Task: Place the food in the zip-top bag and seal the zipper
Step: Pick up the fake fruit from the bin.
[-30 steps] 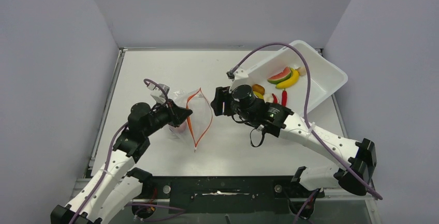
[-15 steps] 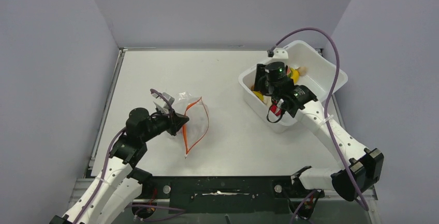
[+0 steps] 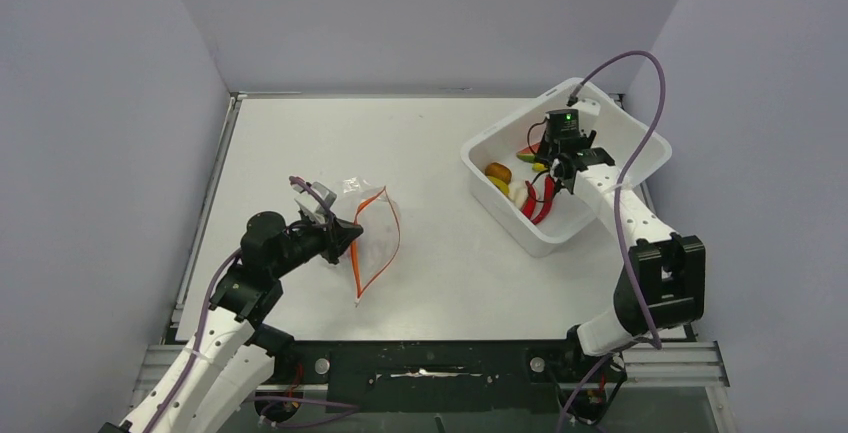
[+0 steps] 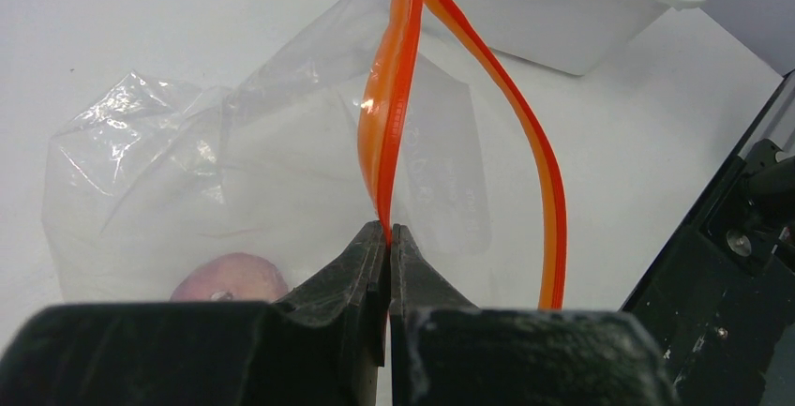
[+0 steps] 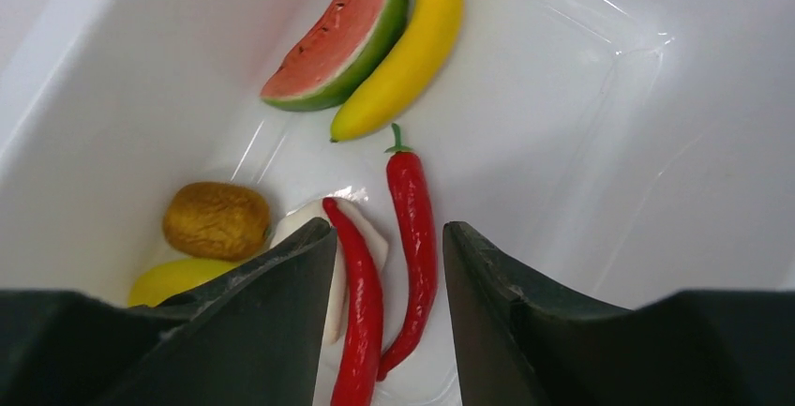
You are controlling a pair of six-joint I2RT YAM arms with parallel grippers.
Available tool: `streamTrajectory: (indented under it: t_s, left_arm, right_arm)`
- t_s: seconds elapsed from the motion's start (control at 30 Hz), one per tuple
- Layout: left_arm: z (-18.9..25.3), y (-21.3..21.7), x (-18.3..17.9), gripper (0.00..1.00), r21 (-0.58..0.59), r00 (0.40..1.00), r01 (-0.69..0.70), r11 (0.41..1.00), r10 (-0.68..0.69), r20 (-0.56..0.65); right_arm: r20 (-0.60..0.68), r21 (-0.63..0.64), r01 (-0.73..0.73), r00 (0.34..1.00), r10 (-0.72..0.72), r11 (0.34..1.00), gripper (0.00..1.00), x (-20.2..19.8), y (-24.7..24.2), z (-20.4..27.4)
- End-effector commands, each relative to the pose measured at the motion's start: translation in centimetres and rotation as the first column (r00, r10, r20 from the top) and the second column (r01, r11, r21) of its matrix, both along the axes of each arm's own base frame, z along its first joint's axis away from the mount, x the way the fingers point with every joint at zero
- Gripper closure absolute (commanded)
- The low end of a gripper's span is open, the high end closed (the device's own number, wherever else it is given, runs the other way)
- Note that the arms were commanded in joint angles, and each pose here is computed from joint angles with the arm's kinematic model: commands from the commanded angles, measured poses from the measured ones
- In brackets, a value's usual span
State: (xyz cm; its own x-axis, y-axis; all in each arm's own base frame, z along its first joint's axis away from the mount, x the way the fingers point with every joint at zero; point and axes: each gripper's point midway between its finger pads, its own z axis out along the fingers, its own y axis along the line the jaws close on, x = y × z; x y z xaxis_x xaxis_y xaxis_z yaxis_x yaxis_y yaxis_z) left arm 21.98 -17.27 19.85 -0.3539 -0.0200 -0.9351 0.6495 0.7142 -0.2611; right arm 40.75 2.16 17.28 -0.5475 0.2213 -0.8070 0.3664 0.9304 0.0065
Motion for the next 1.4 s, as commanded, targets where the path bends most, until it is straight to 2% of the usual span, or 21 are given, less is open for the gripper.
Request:
streamTrajectory:
  t_s: [0.0, 0.17, 0.43, 0.83, 1.37]
  left_arm:
    - [1.3, 0.1, 0.3, 1.0, 0.008, 0.998, 0.002, 1.0, -0.002, 0.062]
    - [1.4, 0.2, 0.1, 1.0, 0.013, 0.997, -0.001, 1.0, 0.001, 0.072]
    - [1.8, 0.5, 0.1, 1.0, 0.012, 0.996, -0.009, 1.0, 0.008, 0.094]
    - [1.9, 0.3, -0.2, 1.0, 0.009, 0.995, 0.008, 1.0, -0.009, 0.099]
    - [2.1, 0.5, -0.1, 1.0, 0.011, 0.994, -0.002, 1.0, 0.001, 0.112]
  right_arm:
    - [0.111, 0.048, 0.113, 0.987, -0.117, 0.992, 0.54, 3.3, -2.5, 1.4]
    - [0.127, 0.097, 0.204, 0.968, -0.215, 0.974, 0.55, 5.3, -5.0, -0.5]
    - [0.098, 0.157, 0.272, 0.952, -0.289, 0.949, 0.55, 8.4, -6.9, -2.9]
    - [0.05, 0.271, 0.297, 0.945, -0.322, 0.916, 0.55, 11.5, -7.1, -7.8]
    - [-0.048, 0.243, 0.364, 0.93, -0.364, 0.899, 0.53, 11.0, -7.8, -12.7]
